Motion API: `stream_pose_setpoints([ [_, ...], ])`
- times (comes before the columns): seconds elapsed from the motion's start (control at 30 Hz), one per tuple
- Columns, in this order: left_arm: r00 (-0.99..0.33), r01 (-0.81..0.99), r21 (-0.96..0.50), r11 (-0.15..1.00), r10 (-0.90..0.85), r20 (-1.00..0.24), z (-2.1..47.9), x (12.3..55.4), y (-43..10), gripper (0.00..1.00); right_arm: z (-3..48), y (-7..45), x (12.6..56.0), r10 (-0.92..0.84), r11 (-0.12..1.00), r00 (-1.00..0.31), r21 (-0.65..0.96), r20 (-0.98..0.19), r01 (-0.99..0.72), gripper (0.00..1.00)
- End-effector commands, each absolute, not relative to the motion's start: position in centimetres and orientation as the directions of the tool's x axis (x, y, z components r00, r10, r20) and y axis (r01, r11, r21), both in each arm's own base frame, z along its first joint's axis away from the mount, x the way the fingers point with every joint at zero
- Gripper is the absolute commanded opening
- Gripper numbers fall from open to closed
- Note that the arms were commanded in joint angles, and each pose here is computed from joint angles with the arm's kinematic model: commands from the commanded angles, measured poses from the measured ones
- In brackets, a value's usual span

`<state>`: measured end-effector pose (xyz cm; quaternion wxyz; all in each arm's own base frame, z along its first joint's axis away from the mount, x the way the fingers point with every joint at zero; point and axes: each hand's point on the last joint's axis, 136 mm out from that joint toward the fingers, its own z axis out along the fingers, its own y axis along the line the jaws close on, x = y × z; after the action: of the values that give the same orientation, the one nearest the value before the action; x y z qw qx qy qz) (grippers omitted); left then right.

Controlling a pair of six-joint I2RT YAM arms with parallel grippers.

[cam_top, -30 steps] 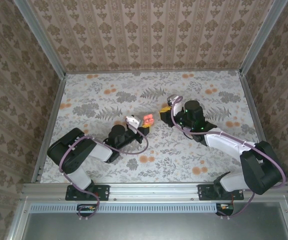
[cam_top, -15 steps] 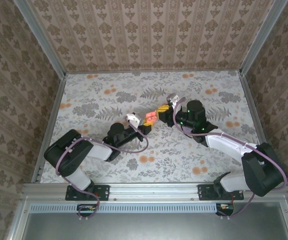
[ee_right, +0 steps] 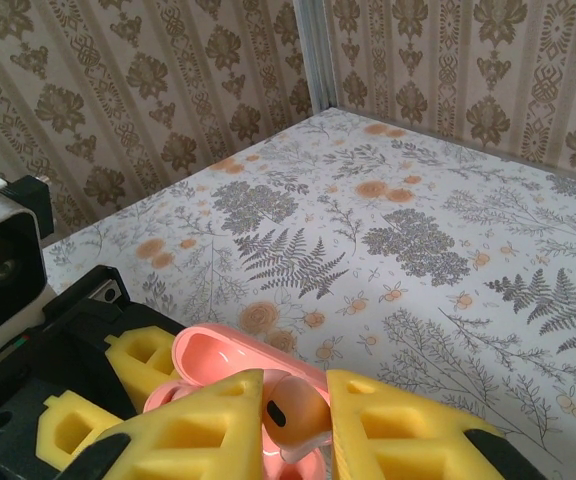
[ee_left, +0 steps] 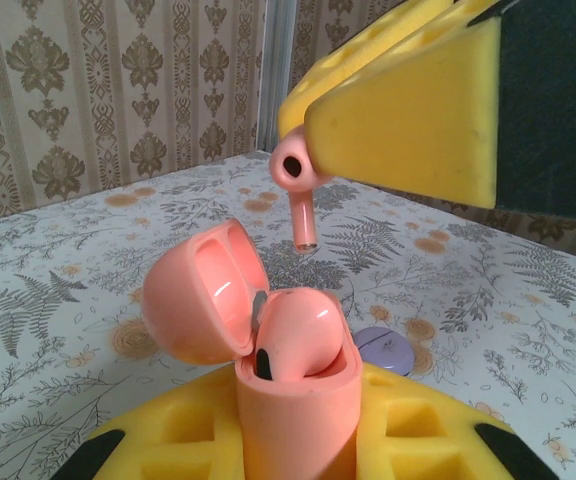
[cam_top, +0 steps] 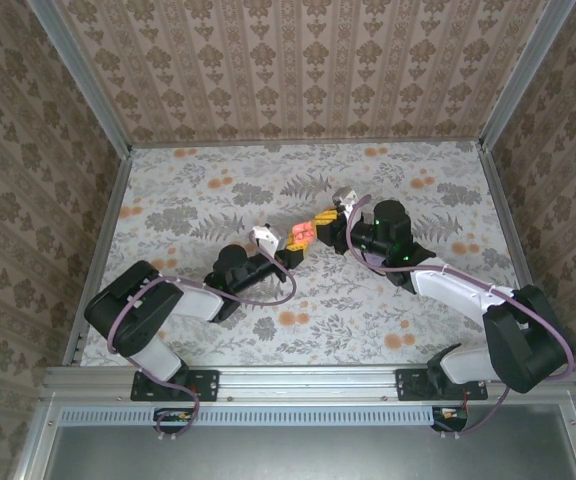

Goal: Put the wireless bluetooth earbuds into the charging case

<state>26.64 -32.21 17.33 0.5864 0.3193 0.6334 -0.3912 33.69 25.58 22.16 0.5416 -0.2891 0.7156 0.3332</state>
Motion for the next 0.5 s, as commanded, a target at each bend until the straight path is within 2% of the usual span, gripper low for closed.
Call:
stream_pose_setpoints([
  [0.0, -0.030, 0.884, -0.082, 0.460, -0.119, -0.992, 20.75, 26.23, -32.61, 0.13, 22.91, 25.83, 33.58, -0.054, 0.588, -0.203, 0.134, -0.978, -0.798, 0.20],
  [0.47, -0.015, 0.881, -0.078, 0.467, -0.138, -0.990, 21.71, 26.38, -32.30, 0.13, 22.52, 26.11, 33.68, -0.064, 0.577, -0.209, 0.135, -0.976, -0.806, 0.20],
])
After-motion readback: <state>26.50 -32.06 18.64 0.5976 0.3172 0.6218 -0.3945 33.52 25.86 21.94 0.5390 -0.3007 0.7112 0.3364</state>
